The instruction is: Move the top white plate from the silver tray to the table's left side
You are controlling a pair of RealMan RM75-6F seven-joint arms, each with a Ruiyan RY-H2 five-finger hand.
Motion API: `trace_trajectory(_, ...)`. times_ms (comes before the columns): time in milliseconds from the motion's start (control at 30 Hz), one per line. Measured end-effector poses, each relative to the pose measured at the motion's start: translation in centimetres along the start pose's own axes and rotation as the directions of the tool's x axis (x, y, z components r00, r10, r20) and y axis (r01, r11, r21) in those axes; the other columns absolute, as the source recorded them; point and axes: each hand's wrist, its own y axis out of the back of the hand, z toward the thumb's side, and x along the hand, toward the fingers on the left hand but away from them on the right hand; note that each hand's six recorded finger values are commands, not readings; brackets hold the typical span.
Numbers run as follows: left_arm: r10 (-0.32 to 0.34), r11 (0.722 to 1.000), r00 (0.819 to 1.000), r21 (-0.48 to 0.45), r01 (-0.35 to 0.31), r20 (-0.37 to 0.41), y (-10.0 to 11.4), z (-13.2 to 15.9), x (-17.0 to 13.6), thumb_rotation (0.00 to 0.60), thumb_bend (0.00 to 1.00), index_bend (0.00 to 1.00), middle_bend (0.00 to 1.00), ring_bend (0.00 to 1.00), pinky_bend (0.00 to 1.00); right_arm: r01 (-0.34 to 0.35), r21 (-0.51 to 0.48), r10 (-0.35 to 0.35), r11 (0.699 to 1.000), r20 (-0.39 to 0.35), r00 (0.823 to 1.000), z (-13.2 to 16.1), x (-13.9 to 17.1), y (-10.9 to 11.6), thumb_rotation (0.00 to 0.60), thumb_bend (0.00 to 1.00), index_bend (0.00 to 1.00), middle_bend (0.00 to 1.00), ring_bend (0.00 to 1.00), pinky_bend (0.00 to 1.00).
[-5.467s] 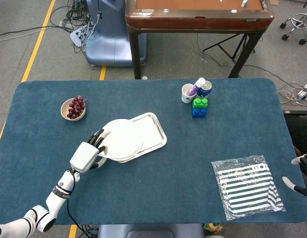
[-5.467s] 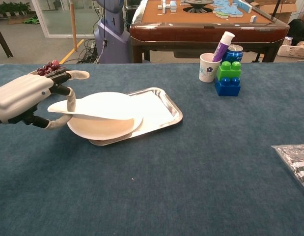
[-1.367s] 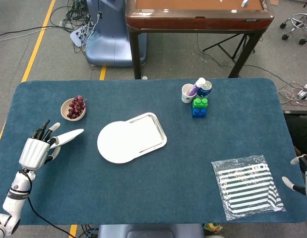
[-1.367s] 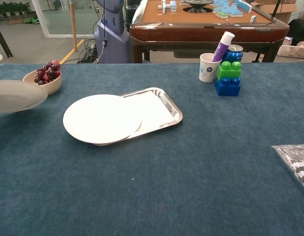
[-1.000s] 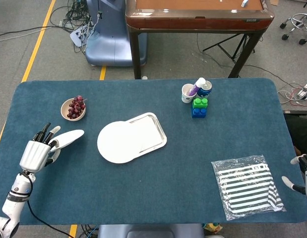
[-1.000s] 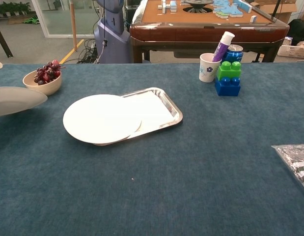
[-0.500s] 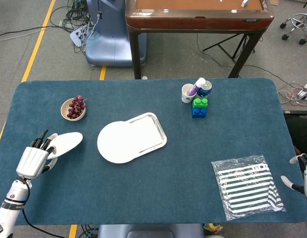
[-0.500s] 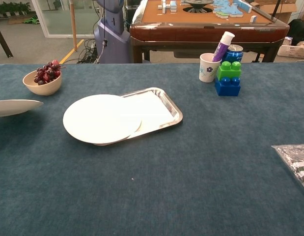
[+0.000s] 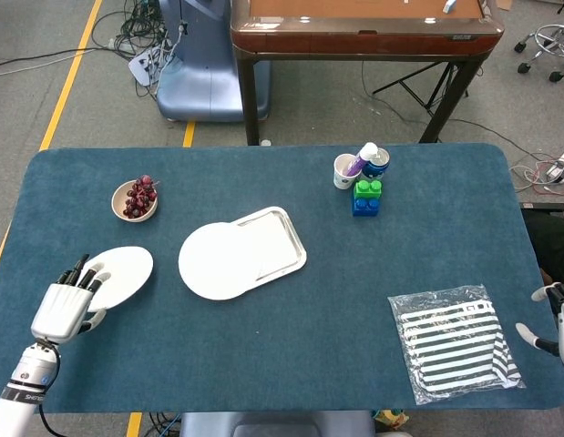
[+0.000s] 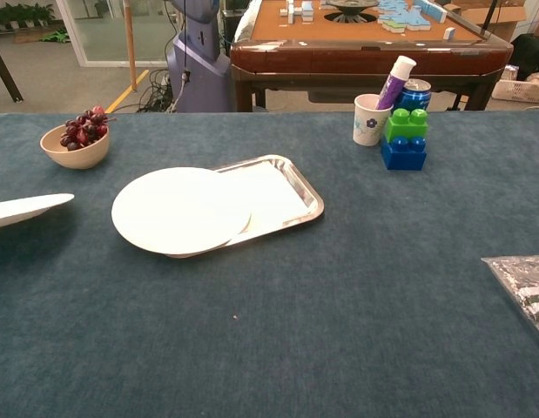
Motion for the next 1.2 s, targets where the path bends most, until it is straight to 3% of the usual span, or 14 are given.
trace_trajectory(633, -0.084, 0.995, 0.996, -0.061, 0.082, -0.028, 1.4, 2.7, -2.5, 0.600, 0.15, 0.28, 0.21, 0.06, 0.29, -0.004, 0.001, 0.004, 1.000, -0.004, 1.000, 0.1, 0.1, -0.1, 0.600, 0.19, 0.46, 0.40, 0.34, 0.41)
trace_trajectory(900, -0.149, 0.983, 0.984, -0.121, 0.137, -0.097, 1.5, 2.2, -4.4, 0.600, 0.16, 0.32, 0.21, 0.08, 0.29, -0.007, 0.005, 0.007, 1.000, -0.003, 1.000, 0.1, 0.1, -0.2, 0.600, 0.19, 0.46, 0.40, 0.34, 0.41)
trace_trajectory(1200, -0.163, 0.981, 0.977, -0.132, 0.145, -0.136, 1.6, 1.2, -5.1, 0.600, 0.16, 0.32, 0.21, 0.08, 0.29, -0.009, 0.003, 0.009, 1.000, -0.008, 1.000, 0.2, 0.0, -0.3, 0.600, 0.19, 0.46, 0.40, 0.34, 0.41)
